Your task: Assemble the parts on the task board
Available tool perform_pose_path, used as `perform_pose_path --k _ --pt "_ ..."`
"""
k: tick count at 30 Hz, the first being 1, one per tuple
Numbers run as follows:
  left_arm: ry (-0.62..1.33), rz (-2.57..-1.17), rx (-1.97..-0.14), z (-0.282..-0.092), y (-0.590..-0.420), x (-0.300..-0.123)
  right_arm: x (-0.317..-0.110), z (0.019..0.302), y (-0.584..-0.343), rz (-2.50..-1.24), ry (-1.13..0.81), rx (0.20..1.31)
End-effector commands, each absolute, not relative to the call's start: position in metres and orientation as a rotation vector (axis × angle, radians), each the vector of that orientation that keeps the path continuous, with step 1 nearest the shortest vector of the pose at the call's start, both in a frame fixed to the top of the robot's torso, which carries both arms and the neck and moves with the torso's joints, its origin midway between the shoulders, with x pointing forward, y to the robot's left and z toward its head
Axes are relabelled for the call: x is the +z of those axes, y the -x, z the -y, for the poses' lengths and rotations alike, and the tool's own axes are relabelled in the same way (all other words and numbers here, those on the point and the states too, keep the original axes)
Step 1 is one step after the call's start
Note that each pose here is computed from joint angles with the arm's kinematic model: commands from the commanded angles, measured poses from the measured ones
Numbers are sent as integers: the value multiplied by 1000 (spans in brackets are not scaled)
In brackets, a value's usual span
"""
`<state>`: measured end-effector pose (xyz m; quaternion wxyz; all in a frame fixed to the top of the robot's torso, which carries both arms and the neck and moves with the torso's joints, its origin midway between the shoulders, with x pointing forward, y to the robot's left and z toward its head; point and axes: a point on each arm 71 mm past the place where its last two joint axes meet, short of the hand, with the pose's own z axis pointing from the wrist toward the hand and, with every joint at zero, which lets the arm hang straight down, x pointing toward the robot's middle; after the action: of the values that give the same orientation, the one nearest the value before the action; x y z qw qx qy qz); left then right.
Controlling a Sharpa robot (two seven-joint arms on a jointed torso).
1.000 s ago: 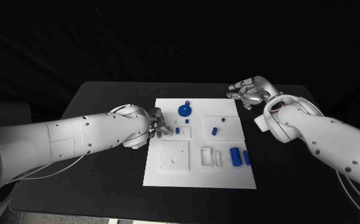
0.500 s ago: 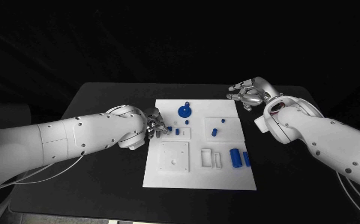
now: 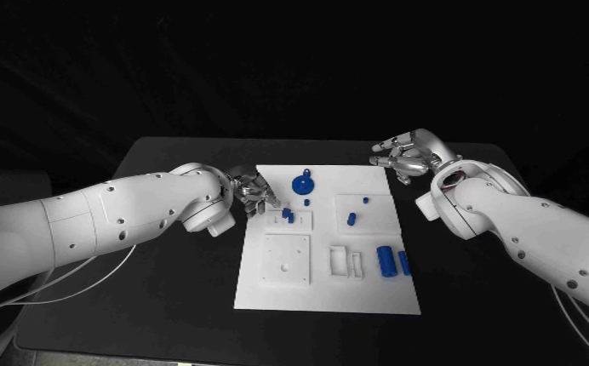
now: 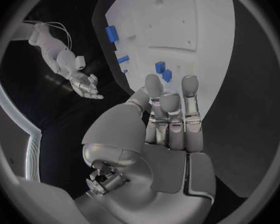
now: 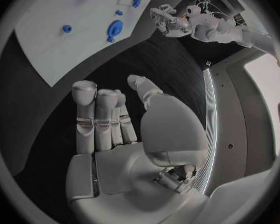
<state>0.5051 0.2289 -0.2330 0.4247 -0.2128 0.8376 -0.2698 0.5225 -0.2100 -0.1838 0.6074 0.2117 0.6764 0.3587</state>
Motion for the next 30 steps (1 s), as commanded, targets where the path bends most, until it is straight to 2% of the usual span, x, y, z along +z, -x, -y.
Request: perform_pose_path --k 1,9,15,19,24,30 --pt "565 -2122 -819 -225 -504 -232 -183 205 -520 -1572 -448 850" --pt "592 -2123 -805 -232 -507 -232 -183 201 -518 -1577 -426 855" --pt "581 -2050 -778 -236 -513 -227 -182 199 -517 -1578 -404 852" --pt "511 -2001 -755 -234 -516 -224 -182 198 -517 -1577 -394 849" --pt "327 -1929 -686 -228 -519 -219 -181 196 -516 -1571 -365 845" --pt "213 -1890 -611 -223 -518 -220 -179 192 -514 -1564 -335 842"
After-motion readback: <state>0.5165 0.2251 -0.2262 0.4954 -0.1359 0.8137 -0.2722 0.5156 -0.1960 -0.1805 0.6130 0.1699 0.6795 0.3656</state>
